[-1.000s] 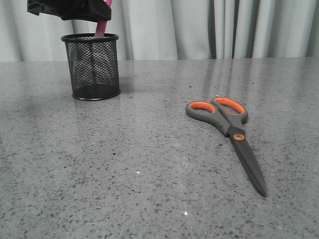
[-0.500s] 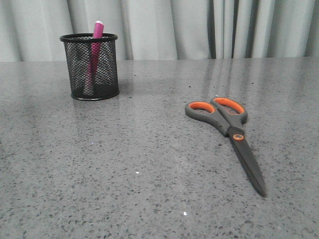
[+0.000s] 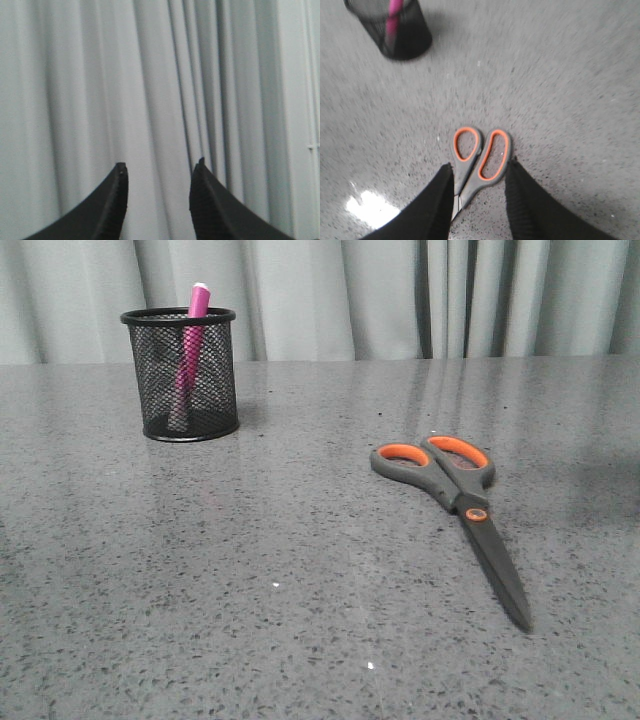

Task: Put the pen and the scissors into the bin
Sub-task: 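Lower the right gripper over the scissors handles and close on them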

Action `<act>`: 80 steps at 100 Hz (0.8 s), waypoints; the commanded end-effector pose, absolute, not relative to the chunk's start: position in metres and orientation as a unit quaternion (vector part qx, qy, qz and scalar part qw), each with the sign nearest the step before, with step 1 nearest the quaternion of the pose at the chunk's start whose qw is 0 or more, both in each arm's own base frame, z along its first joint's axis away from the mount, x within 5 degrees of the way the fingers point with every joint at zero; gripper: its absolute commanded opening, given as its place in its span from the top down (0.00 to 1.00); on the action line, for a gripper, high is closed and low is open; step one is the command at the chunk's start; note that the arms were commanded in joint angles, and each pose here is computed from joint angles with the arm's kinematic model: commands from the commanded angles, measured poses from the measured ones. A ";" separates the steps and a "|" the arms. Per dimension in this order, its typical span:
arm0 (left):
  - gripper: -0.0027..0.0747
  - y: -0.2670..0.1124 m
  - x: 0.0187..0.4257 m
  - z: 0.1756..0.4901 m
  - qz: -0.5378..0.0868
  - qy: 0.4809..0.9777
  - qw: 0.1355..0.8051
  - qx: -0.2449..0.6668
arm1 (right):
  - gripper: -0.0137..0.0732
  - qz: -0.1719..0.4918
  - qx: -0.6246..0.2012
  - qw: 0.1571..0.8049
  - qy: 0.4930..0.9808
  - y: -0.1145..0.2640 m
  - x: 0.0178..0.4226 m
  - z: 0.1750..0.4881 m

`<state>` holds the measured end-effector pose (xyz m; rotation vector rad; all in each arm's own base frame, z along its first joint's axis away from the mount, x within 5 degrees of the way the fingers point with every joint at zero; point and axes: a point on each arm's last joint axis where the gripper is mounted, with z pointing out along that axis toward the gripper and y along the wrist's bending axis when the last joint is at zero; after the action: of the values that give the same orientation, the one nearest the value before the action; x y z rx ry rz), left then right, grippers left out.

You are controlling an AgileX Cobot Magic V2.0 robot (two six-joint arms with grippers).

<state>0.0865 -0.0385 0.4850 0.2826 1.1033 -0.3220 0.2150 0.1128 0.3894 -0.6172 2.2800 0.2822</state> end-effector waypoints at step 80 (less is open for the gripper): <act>0.63 -0.032 0.089 0.424 -0.143 0.581 0.795 0.100 | 0.36 0.081 -0.182 0.106 0.974 0.179 0.284 0.292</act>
<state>0.0891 -0.0299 0.4168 0.2069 1.2628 -0.2761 0.2828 0.1779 0.2753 -0.5497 2.9361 0.1926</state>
